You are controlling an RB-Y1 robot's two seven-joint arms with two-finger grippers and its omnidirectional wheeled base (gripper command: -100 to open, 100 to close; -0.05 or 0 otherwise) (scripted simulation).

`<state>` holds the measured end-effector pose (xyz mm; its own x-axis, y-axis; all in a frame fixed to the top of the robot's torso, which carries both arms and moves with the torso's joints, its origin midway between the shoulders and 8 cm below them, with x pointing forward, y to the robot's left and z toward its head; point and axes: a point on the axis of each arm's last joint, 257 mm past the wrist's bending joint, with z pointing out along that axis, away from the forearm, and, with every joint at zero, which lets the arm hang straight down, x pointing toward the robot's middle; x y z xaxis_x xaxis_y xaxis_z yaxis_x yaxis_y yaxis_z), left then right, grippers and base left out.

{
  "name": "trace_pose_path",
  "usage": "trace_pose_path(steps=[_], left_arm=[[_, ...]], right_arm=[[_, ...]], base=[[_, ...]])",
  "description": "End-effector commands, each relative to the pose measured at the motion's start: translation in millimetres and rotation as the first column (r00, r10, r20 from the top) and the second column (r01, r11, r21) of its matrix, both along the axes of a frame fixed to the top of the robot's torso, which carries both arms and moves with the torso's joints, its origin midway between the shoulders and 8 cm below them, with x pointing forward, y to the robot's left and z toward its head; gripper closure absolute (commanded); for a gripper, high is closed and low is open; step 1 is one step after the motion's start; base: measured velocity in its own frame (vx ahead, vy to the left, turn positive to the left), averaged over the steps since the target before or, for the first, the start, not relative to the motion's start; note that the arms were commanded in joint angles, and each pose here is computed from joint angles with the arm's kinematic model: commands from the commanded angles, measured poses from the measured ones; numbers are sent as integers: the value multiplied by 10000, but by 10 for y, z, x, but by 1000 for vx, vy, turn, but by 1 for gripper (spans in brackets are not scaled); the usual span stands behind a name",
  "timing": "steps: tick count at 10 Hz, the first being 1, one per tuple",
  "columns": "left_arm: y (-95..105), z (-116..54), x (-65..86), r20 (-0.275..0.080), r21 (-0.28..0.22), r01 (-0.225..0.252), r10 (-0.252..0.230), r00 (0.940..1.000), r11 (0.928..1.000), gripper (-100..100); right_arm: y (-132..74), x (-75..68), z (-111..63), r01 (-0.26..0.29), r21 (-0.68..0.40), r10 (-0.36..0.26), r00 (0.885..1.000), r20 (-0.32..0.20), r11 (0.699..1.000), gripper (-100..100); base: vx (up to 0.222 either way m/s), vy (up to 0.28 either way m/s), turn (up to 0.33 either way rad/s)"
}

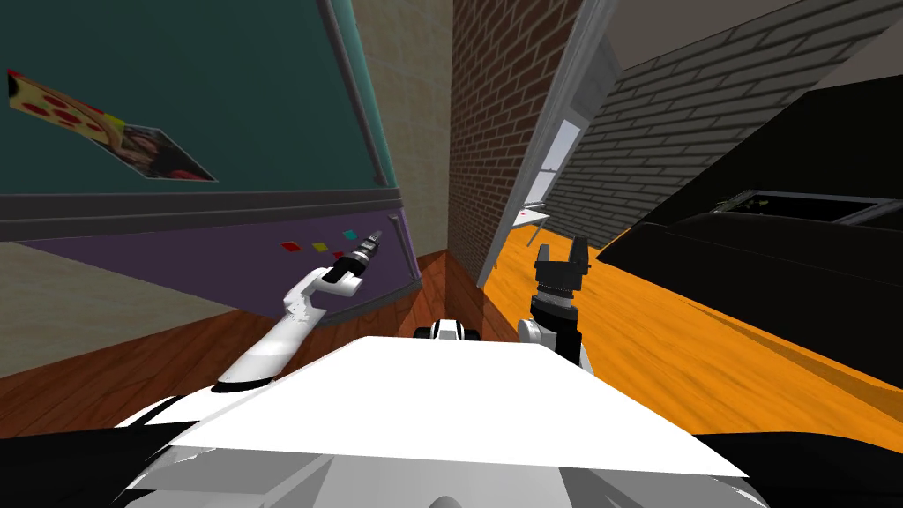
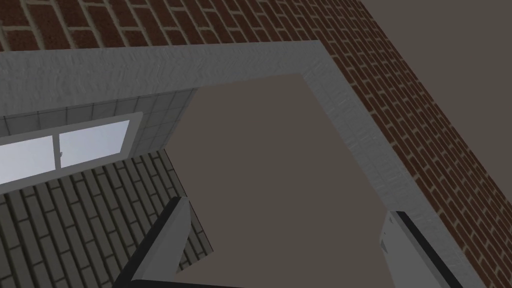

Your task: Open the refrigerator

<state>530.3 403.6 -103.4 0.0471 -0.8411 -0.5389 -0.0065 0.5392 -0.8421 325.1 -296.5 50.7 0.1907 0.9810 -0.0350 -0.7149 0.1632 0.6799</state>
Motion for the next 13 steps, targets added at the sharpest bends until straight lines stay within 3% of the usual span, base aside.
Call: trace_pose_path(steps=[1,2,3,5,6,8,9,10,11,13], left_arm=[[242,37,113,-325,353,-424,436,9985,9985,-100],[450,82,175,-544,638,-797,832,9950,9948,-100],[450,82,175,-544,638,-797,832,9950,9948,-100],[856,219,275,-809,1087,-1542,1633,9833,9820,-100],[902,225,267,-883,1193,-1629,1739,9808,9794,-100],[1295,418,319,-1053,1525,-2443,2615,9594,9576,-100],[1379,437,305,-1077,1682,-2543,2742,9556,9524,-100],[1607,550,303,-1137,1849,-3008,3244,9391,9356,-100],[1616,566,301,-1120,1890,-3015,3255,9389,9346,-100],[2042,845,260,-1111,2164,-3901,4196,9009,8950,-100]], right_arm=[[0,0,0,0,0,0,10000,0,10000,0],[0,0,0,0,-1,0,10000,0,10000,0],[0,0,0,0,0,0,10000,0,10000,0],[0,0,0,0,0,0,10000,0,10000,0],[0,0,0,-1,0,1,10000,1,10000,0],[0,0,0,0,0,0,10000,0,10000,0],[0,0,0,-1,0,1,10000,0,10000,0],[0,0,0,1,-1,-1,10000,-1,10000,0],[0,0,0,0,0,0,10000,0,10000,0],[0,0,0,0,-1,0,10000,0,10000,0]], base=[[5,-36,-86],[7,-45,-154],[6,-36,-101],[3,-58,-204],[3,-55,-109],[17,-65,-203],[14,-51,-91],[12,-47,-123],[9,-34,-77],[9,-50,-199]])
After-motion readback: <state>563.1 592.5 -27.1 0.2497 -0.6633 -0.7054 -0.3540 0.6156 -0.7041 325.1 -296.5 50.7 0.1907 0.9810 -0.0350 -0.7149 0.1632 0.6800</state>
